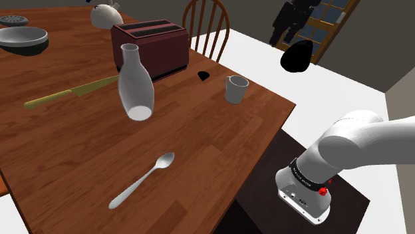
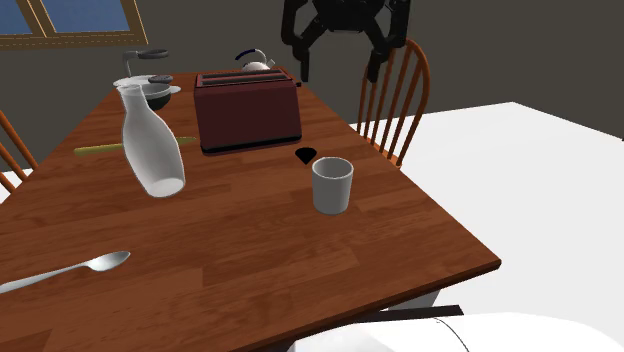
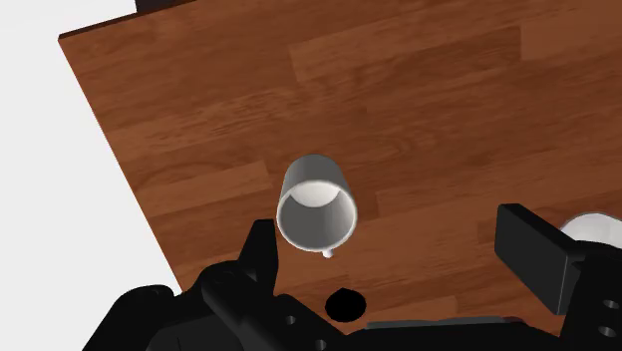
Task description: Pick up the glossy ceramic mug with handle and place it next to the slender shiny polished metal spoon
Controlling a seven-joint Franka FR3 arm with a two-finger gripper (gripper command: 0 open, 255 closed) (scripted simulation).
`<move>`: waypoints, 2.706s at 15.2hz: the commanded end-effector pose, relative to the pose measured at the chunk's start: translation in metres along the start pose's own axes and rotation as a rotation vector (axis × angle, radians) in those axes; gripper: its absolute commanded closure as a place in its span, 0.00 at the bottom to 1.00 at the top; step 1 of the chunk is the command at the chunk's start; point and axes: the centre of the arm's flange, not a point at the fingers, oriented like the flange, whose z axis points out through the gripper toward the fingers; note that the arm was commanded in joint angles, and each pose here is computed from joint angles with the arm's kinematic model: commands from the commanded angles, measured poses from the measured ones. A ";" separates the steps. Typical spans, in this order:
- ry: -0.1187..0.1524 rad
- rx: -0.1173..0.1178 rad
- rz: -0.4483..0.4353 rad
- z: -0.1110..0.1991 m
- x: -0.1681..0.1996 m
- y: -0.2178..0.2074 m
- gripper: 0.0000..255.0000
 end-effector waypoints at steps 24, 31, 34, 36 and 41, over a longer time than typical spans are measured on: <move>-0.065 0.016 0.068 0.227 0.095 0.078 0.00; -0.065 0.016 0.068 0.240 0.094 0.078 0.00; -0.065 0.016 0.068 0.240 0.094 0.078 0.00; -0.065 0.016 0.068 0.240 0.094 0.078 1.00; -0.065 0.016 0.068 0.240 0.094 0.078 1.00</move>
